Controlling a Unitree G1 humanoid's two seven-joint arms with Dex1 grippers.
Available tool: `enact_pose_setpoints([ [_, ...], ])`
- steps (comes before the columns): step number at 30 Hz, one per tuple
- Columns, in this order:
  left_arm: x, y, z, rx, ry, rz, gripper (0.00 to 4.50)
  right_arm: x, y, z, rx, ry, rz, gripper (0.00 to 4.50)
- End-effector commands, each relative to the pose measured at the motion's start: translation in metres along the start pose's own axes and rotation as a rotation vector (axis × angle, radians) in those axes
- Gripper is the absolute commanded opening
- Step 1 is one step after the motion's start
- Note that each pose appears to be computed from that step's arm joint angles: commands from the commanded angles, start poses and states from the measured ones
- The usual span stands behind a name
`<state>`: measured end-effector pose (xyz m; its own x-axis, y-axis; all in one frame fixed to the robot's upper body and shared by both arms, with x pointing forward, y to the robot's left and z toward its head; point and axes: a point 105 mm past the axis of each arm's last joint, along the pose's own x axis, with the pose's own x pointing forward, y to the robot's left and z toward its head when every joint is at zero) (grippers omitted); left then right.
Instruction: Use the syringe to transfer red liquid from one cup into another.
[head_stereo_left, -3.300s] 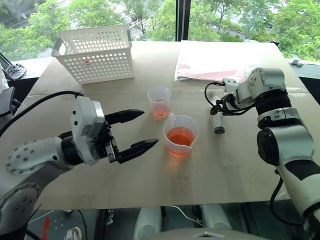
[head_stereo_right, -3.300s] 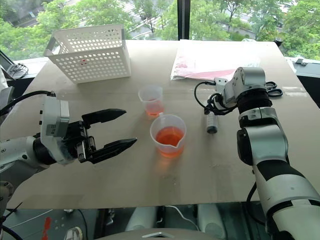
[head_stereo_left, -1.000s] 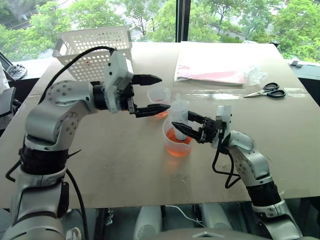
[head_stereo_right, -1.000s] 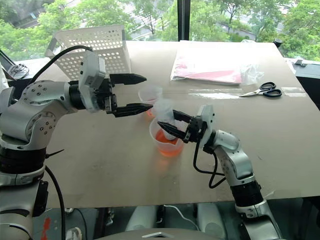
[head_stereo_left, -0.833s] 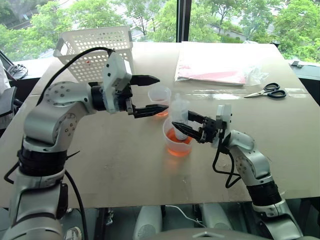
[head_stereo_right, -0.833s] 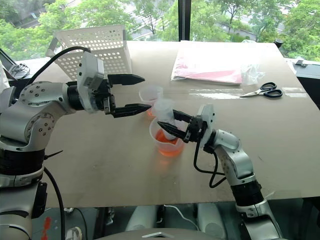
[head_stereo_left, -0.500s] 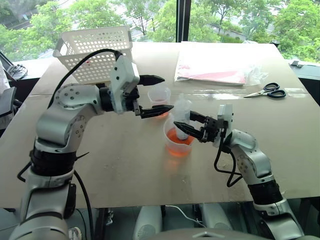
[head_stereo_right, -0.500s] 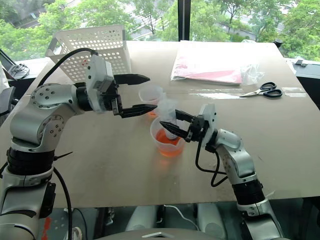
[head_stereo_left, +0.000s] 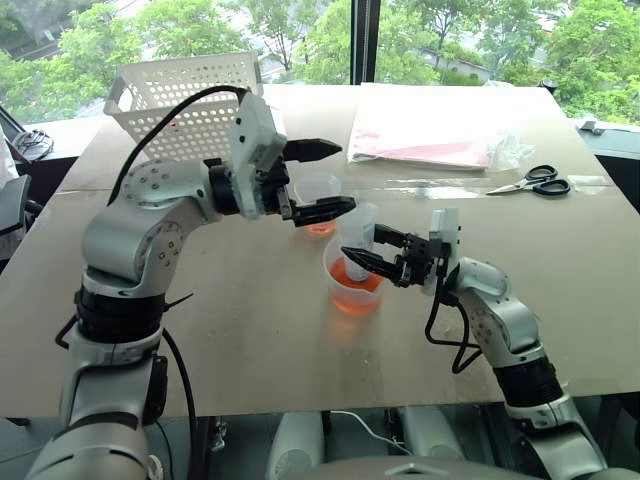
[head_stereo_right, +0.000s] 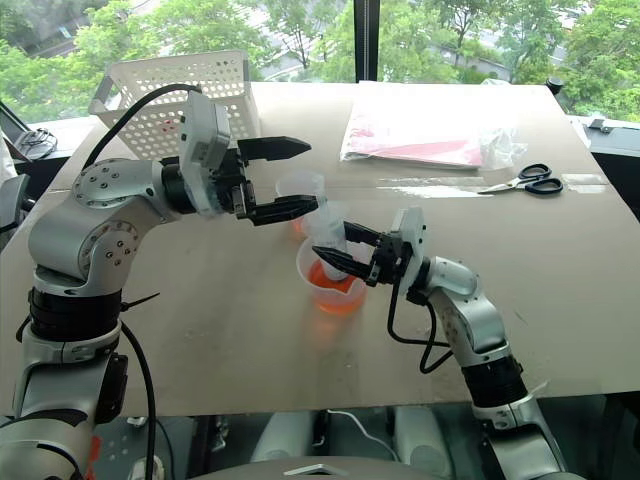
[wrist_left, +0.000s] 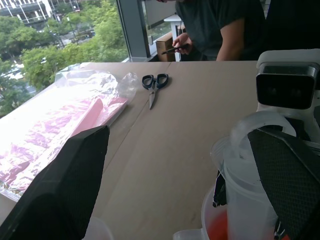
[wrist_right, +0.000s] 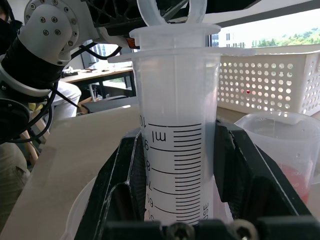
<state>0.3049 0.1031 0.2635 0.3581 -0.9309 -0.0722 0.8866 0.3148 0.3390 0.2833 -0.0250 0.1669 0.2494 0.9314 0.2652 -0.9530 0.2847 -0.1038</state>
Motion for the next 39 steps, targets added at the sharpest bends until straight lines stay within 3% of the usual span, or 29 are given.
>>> enact_pose_setpoints([
  [1, 0.001, -0.002, 0.011, 0.088, -0.01, 0.004, 4.5, 0.007, 0.007, 0.013, -0.025, -0.029, 0.047, 1.44],
  [3, 0.003, -0.003, 0.011, 0.093, -0.02, 0.001, 4.5, 0.008, 0.007, 0.014, -0.024, -0.029, 0.048, 1.44],
  [6, 0.01, -0.008, 0.014, 0.103, -0.051, -0.02, 3.71, 0.009, 0.008, 0.016, -0.023, -0.028, 0.052, 1.44],
  [11, 0.015, -0.014, 0.013, 0.114, -0.067, -0.042, 1.69, 0.011, 0.008, 0.015, -0.021, -0.016, 0.065, 1.44],
  [13, 0.017, -0.015, 0.014, 0.113, -0.079, -0.042, 0.67, 0.011, 0.009, 0.014, -0.023, -0.009, 0.072, 1.44],
  [15, 0.017, -0.013, 0.019, 0.111, -0.098, -0.032, 0.0, 0.011, 0.009, 0.013, -0.021, 0.0, 0.081, 1.44],
  [39, 0.004, 0.012, 0.044, 0.125, -0.145, 0.049, 0.0, 0.006, 0.021, 0.001, 0.036, 0.078, 0.193, 1.44],
])
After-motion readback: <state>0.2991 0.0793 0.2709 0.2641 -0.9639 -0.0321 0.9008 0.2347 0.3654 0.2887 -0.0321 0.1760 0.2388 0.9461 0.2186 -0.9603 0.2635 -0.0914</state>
